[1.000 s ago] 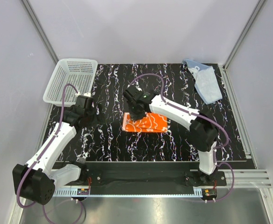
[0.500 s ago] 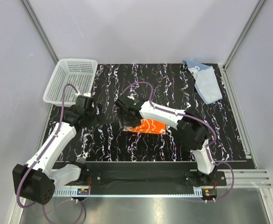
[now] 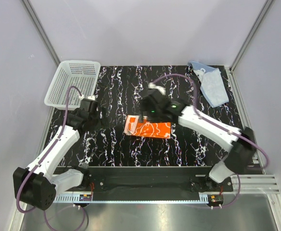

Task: Roll the towels
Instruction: Fold the towel

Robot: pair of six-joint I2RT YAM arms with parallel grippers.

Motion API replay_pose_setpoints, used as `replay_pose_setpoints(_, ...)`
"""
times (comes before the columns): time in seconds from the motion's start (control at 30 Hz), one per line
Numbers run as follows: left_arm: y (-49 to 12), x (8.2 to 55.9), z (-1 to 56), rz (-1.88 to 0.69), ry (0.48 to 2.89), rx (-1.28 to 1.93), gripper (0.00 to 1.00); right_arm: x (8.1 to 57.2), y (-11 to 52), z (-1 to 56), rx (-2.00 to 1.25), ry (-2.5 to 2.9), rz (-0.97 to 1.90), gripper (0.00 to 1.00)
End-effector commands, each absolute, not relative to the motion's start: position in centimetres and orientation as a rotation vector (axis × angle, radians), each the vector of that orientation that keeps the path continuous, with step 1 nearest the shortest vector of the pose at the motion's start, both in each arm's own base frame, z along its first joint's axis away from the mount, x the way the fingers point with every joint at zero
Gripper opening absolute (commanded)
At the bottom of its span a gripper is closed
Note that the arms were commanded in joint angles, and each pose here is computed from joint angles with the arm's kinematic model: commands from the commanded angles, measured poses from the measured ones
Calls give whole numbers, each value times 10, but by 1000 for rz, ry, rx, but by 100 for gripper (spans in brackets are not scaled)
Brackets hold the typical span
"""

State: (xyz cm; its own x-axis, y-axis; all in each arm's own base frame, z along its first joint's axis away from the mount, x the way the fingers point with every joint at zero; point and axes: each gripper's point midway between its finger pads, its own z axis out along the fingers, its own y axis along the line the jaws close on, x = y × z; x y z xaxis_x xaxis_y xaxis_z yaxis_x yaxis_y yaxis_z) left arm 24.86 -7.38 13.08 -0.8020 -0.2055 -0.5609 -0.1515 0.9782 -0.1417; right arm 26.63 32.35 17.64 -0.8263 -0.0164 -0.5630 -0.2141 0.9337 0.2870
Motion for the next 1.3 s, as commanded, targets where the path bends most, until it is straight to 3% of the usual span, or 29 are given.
replay_pose_setpoints(0.0,-75,256,132,-93,2503,-236,93,266,242,152,135,2554,351,87)
replay_pose_setpoints(0.17,-89,263,129,-145,2528,-242,92,259,194,119,322,2588,399,76)
replay_pose_setpoints(0.3,-118,273,130,-204,2547,-208,91,250,182,76,376,2690,381,74)
replay_pose_setpoints(0.67,-175,304,96,-232,2644,-122,89,275,197,32,388,2742,477,65)
replay_pose_setpoints(0.93,-193,315,80,-218,2683,-102,87,260,184,12,374,2822,397,31)
replay_pose_setpoints(1.13,-205,332,100,-228,2595,-36,82,232,167,8,345,2873,338,31)
replay_pose_setpoints(1.27,-233,344,100,-299,2555,62,72,224,160,3,332,2889,309,31)
